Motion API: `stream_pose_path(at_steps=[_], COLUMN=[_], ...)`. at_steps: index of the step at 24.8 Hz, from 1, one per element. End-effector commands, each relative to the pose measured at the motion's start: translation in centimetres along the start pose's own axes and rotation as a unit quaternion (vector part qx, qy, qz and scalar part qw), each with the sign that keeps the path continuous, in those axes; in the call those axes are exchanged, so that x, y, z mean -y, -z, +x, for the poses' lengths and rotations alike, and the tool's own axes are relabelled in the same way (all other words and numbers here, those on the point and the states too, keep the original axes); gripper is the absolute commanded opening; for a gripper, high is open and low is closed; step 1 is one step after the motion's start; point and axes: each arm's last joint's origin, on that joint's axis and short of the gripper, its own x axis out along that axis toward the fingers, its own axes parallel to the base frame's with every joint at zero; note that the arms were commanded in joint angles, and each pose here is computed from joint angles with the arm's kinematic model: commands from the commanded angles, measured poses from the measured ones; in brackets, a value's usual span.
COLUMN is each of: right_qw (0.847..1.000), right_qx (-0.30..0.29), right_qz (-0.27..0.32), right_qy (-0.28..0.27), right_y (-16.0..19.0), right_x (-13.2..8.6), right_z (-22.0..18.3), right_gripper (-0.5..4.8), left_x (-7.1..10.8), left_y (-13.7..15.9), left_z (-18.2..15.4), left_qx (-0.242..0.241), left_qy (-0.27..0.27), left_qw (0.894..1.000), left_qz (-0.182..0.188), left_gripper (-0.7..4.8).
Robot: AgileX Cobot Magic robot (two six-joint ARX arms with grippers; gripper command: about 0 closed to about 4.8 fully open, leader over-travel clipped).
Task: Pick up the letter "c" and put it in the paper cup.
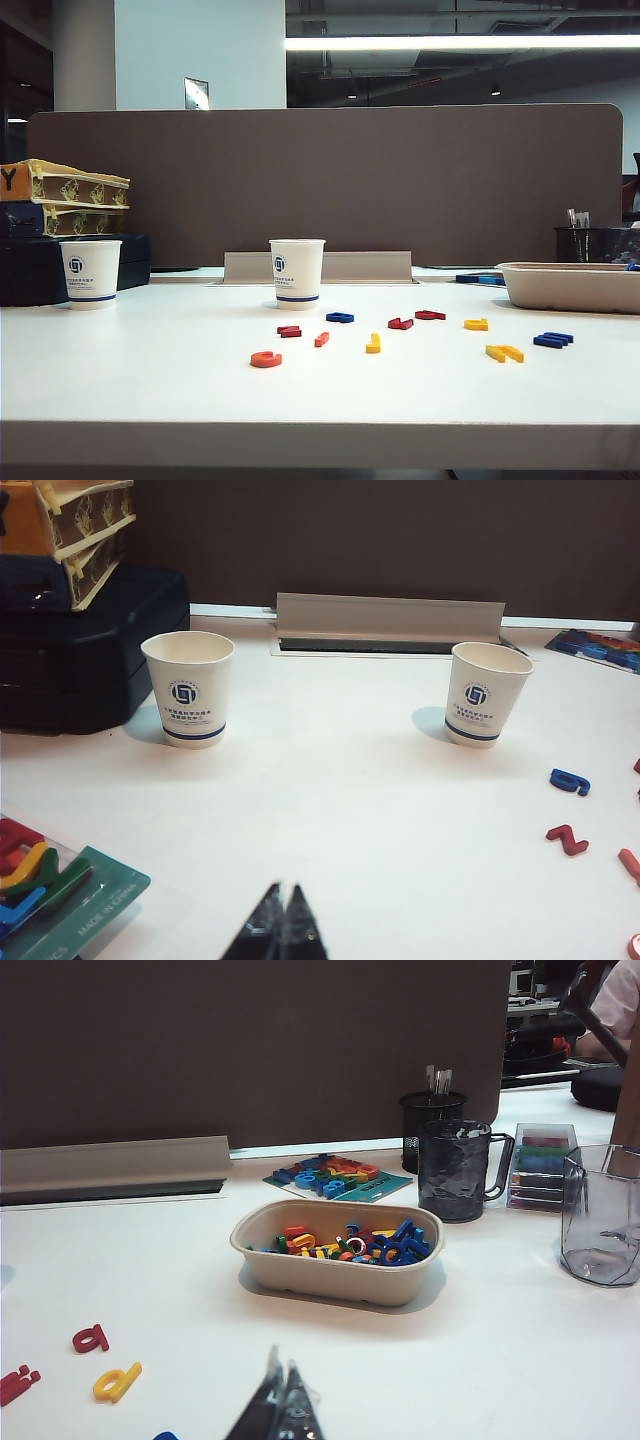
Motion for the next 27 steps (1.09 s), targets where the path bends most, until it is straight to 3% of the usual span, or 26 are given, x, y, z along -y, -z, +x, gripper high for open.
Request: stream_pose_path(at_steps=[1,13,17,27], right_qw=[1.000,1.000,0.998,0.998], right_qx=[0.009,0.010,0.010,0.019], right_qz=[0.002,0.026,0.063,0.064], right_qy=[-0.002,-0.002,-0.002,-0.019], right_y=[-0.04,-0.06,-0.08,-0.74], right_x=[0.00,0.00,-0.01,-0.15], right_z=[-0.02,-0.02,-0.02,-0.11], right_gripper=[-0.01,-0.01,-0.01,0.00], left_x=[0.03,-0.16,-0.02,0.19], left_y=[-0.32,-0.33,-0.34,-0.73], left_z=[-0.02,-0.03,-0.03,-0.05], left_qx=[0.012,0.013,0.013,0.030], left_qy=[0.003,-0.031,-0.006,0.028], left_qw=[1.000,0.999,1.000,0.999], left_qz=[0.003,0.004,-0.006,-0.004], left_gripper=[-0.05,-0.05,-0.05,0.06])
